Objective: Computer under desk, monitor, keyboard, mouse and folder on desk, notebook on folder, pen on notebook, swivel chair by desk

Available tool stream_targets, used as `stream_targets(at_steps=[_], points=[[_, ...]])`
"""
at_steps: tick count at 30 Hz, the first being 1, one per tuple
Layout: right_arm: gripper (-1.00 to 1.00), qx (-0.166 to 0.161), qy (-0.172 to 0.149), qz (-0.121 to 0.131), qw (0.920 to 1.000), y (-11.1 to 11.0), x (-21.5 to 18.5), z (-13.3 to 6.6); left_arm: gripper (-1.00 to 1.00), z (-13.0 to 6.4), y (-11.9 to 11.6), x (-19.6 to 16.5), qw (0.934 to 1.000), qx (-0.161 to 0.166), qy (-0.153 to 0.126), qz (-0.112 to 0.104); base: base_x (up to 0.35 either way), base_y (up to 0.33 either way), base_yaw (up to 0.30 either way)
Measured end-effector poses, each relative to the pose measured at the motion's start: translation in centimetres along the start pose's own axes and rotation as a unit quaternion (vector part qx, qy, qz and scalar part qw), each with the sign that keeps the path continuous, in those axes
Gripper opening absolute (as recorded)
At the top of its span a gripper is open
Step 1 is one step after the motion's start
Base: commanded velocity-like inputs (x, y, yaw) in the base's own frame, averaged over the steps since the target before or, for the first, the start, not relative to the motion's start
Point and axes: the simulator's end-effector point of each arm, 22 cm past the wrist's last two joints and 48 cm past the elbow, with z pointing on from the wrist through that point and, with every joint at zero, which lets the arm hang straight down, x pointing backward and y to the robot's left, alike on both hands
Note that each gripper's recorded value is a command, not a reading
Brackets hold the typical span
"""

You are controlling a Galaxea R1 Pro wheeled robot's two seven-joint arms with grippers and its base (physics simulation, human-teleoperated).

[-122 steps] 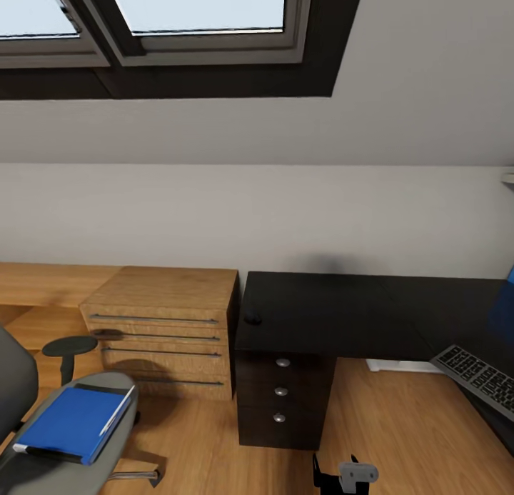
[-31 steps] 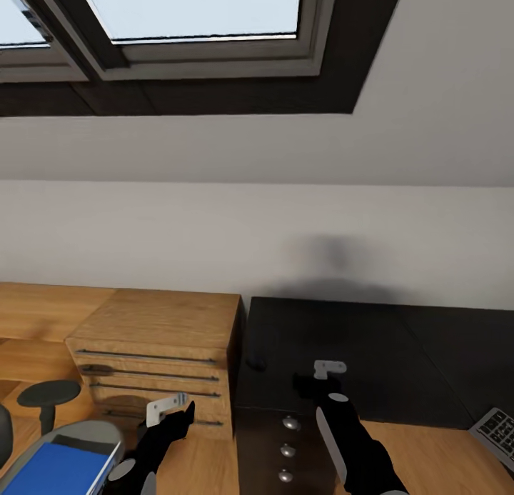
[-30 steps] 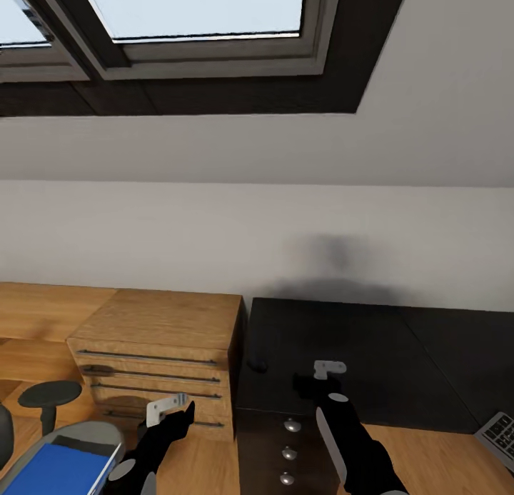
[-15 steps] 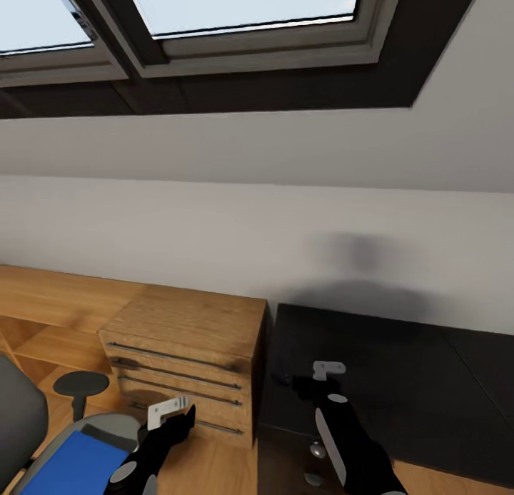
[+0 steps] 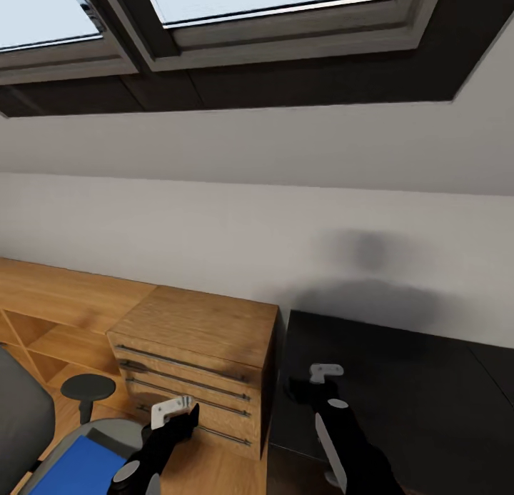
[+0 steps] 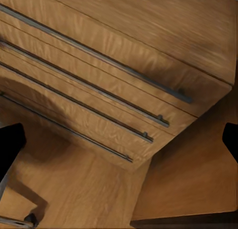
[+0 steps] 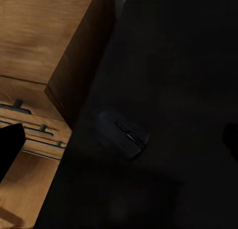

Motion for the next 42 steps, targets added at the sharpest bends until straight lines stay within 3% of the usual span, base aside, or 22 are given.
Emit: stream_targets(at_steps=[14, 24, 42], points=[[1.00, 0.013, 0.015, -0.027, 0.9994, -0.9, 0.5, 0.9, 1.00, -0.3, -0.1, -1.3, 0.9999, -0.003, -0.014, -0.001, 0.007, 0.000, 0.000], [1.00, 0.015, 0.039, -0.031, 0.9986, -1.1, 2.8, 1.2, 1.00, -0.3, -0.1, -1.2, 0.9999, -0.003, -0.013, -0.001, 0.237, 0.000, 0.000], [1.00, 0.014, 0.026, -0.029, 0.9991, -1.1, 2.3, 1.3, 1.00, -0.3, -0.2, -1.1, 0.9999, -0.002, -0.012, -0.001, 0.199, 0.000, 0.000]])
